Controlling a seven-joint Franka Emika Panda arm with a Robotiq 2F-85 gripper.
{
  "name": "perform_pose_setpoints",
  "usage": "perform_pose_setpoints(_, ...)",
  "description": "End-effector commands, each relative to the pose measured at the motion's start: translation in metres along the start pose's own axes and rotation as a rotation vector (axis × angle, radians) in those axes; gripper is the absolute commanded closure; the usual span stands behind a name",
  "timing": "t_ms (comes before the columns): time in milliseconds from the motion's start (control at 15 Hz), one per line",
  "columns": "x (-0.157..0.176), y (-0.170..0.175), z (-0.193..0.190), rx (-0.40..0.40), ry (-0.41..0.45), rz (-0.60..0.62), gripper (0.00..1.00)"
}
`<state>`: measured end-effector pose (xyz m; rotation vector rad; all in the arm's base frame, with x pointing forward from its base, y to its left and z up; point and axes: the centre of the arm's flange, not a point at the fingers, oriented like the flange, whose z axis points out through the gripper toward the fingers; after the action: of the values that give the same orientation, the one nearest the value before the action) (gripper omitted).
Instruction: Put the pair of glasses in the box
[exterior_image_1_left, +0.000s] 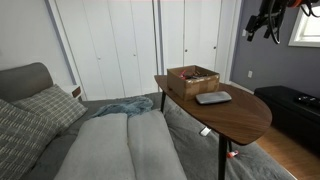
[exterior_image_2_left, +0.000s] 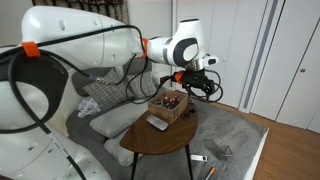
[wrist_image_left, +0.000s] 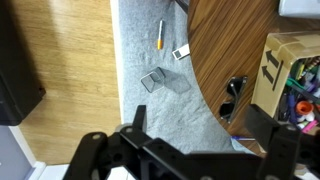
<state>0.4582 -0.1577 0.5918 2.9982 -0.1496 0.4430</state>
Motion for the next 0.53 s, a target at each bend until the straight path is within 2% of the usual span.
perform_pose_setpoints(0, 0.0, -0.002, 0.001, 0.0, -0.002, -0.004, 0.0)
perform_pose_setpoints(200, 0.0, -0.008, -0.006, 0.0, 0.01, -0.014, 0.0)
perform_pose_setpoints(467, 0.028, 0.01, 0.031, 0.208, 0.054, -0.054, 0.0)
